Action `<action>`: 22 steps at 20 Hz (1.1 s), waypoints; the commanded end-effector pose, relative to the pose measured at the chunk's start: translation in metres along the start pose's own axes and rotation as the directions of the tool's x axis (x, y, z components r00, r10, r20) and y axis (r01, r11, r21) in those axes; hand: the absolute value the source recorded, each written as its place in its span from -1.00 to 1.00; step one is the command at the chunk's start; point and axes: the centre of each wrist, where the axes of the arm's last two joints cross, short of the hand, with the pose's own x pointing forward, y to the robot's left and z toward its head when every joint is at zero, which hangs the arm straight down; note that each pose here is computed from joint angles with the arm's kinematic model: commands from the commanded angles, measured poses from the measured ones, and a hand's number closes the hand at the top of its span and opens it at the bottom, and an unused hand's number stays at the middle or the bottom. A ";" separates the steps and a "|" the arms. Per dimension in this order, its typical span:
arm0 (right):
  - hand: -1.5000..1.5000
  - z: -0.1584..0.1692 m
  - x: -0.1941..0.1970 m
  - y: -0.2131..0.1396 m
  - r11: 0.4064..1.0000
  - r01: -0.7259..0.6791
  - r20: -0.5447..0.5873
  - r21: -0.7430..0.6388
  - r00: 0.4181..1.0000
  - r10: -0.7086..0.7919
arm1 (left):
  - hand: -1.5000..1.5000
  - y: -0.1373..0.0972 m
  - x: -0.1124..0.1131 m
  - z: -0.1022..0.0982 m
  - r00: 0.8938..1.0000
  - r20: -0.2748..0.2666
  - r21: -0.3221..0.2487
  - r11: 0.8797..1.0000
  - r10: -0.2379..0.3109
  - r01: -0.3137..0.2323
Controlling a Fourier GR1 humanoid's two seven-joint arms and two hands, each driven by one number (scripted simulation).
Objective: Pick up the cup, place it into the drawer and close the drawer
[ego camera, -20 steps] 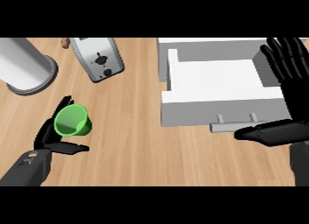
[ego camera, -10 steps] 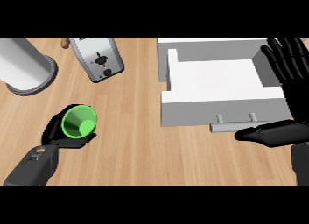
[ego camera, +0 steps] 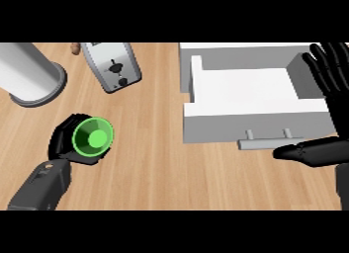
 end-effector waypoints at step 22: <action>-1.00 0.002 -0.006 -0.013 0.998 -0.017 -0.030 -0.054 0.999 0.015 | 1.00 -0.188 0.130 -0.170 0.953 0.273 -0.193 0.978 0.132 -0.080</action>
